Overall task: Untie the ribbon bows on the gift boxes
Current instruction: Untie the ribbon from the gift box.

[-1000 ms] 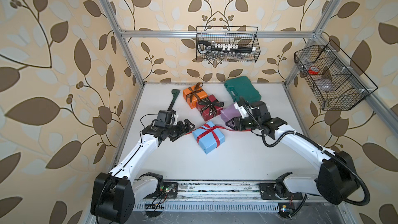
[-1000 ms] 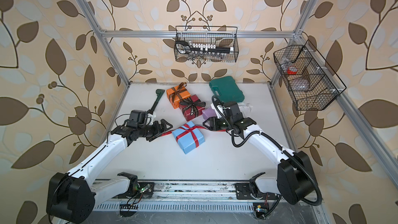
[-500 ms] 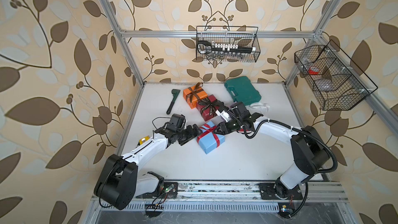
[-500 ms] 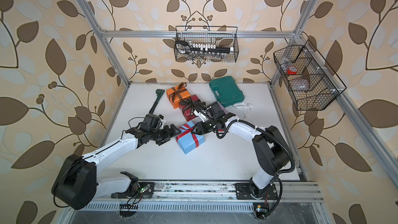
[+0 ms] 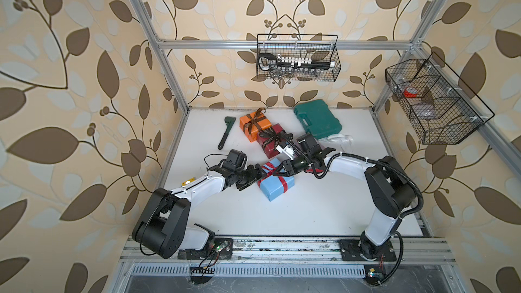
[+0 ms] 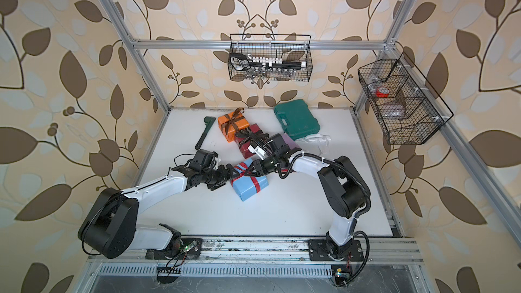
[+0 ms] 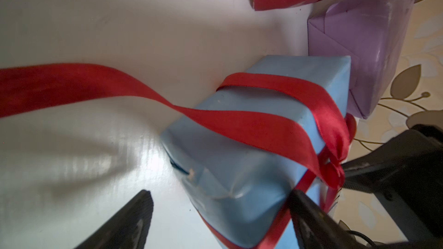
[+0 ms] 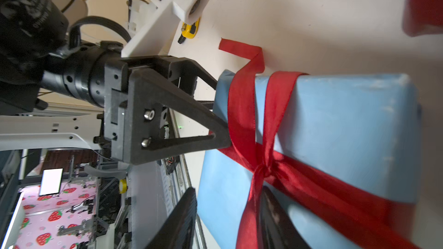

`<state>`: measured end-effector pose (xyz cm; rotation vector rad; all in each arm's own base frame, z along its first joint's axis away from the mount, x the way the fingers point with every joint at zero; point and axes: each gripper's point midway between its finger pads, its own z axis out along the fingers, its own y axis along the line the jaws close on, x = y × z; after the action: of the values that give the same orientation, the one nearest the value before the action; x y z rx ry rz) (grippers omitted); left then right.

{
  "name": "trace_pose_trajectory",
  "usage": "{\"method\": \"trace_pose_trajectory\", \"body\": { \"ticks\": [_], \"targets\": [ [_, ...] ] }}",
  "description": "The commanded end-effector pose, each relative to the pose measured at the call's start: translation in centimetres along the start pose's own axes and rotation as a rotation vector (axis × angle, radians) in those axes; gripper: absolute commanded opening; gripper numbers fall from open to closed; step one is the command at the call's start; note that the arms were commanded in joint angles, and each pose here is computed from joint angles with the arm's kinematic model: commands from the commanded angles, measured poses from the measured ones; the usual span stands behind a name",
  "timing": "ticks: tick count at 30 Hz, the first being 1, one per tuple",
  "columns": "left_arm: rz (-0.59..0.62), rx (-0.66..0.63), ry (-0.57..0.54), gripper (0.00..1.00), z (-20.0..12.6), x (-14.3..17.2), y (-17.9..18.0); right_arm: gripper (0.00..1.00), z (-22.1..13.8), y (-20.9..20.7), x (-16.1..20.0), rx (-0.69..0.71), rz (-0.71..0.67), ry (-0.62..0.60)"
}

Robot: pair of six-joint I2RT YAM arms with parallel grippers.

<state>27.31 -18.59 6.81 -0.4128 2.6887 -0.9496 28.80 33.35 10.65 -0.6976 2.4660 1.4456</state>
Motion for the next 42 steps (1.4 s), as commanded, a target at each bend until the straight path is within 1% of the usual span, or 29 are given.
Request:
{"method": "trace_pose_trajectory", "body": {
  "ticks": [1, 9, 11, 12, 13, 16, 19, 24, 29, 33, 35, 40, 42],
  "targets": [
    [-0.003, -0.056, 0.014, 0.9, 0.6, 0.7, 1.3, 0.43, 0.9, 1.4, 0.5, -0.141, 0.024, 0.032],
    [-0.005, -0.063, 0.02, 0.9, 0.7, 0.8, 1.4, 0.39, 0.5, 4.6, -0.2, -0.373, 0.071, 0.047],
    [-0.006, -0.065, 0.023, 0.9, 0.8, 0.8, 1.4, 0.37, 0.1, 5.5, -0.6, -0.41, 0.07, 0.036],
    [-0.007, -0.065, 0.026, 0.9, 0.9, 0.9, 1.4, 0.35, -0.3, 6.1, -0.8, -0.423, 0.063, 0.029],
    [-0.007, -0.065, 0.027, 0.9, 0.9, 0.9, 1.5, 0.33, -0.5, 6.5, -1.0, -0.43, 0.055, 0.023],
    [-0.006, -0.066, 0.031, 0.9, 0.9, 1.0, 1.5, 0.31, -1.8, 7.6, -1.9, -0.436, 0.033, -0.006],
    [-0.007, -0.064, 0.035, 0.9, 1.0, 1.1, 1.5, 0.31, -4.4, 8.7, -3.8, -0.443, 0.02, -0.087],
    [-0.008, -0.065, 0.041, 0.9, 1.0, 1.2, 1.6, 0.3, -11.7, 9.6, -8.2, -0.453, 0.04, -0.34],
    [-0.008, -0.062, 0.044, 0.9, 1.1, 1.3, 1.4, 0.3, -17.2, 9.4, -10.1, -0.405, 0.05, -0.527],
    [-0.008, -0.061, 0.044, 0.9, 1.1, 1.2, 1.4, 0.28, -21.6, 8.9, -10.4, -0.377, 0.064, -0.666],
    [-0.008, -0.06, 0.045, 0.91, 1.1, 1.2, 1.3, 0.27, -23.1, 8.8, -10.1, -0.363, 0.063, -0.708],
    [-0.007, -0.055, 0.051, 0.91, 1.2, 1.1, 1.1, 0.25, -24.4, 6.7, -8.7, -0.271, 0.115, -0.751],
    [-0.004, -0.053, 0.051, 0.91, 1.2, 1.0, 0.9, 0.24, -24.0, 5.6, -7.3, -0.226, 0.146, -0.755]
  ]
}}
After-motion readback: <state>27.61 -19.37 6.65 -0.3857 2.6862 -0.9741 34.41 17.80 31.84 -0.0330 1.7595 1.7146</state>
